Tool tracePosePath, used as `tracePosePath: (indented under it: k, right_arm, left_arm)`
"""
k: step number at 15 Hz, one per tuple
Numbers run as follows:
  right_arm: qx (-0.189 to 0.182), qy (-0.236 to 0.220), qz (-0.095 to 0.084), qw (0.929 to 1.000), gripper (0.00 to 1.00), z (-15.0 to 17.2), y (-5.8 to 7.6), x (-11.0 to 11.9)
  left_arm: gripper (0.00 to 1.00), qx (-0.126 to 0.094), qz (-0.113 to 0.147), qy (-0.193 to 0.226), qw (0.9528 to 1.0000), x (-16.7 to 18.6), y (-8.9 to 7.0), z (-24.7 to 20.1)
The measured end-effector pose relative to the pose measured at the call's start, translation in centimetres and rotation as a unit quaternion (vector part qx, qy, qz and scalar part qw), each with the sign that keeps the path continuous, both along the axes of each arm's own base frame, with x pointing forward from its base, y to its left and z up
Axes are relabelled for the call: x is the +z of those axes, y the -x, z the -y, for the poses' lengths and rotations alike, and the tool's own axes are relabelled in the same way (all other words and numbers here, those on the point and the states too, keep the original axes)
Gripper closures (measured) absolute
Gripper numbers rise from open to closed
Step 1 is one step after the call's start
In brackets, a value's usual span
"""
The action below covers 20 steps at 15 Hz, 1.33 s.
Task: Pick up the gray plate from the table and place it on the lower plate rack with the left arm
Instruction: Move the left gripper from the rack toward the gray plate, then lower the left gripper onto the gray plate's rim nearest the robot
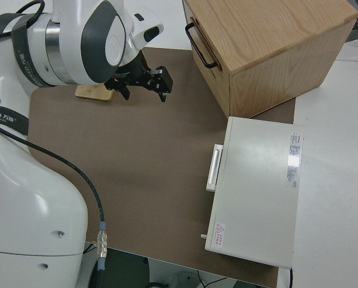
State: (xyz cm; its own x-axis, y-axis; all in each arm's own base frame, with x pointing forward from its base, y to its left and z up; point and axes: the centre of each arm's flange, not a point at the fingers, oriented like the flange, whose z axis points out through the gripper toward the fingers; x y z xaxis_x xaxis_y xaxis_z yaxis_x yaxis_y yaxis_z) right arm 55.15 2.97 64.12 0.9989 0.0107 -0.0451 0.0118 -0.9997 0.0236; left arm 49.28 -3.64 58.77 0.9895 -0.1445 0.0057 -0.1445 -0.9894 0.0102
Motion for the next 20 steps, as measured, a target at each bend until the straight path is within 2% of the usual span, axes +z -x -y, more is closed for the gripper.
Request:
tracePosePath:
  k: [6, 12, 20]
  right_arm:
    - [0.0, 0.0, 0.0, 1.0, 0.01, 0.0, 0.0, 0.0]
    - [0.0, 0.0, 0.0, 1.0, 0.01, 0.0, 0.0, 0.0]
    - [0.0, 0.0, 0.0, 1.0, 0.01, 0.0, 0.0, 0.0]
  left_arm:
    - [0.0, 0.0, -0.014, -0.001, 0.9999, -1.0, 0.2, 0.0]
    - [0.0, -0.001, -0.038, -0.003, 0.9993, -4.5, 1.3, 0.0]
    - [0.0, -0.013, -0.028, -0.008, 0.9995, -11.7, 4.1, 1.1]
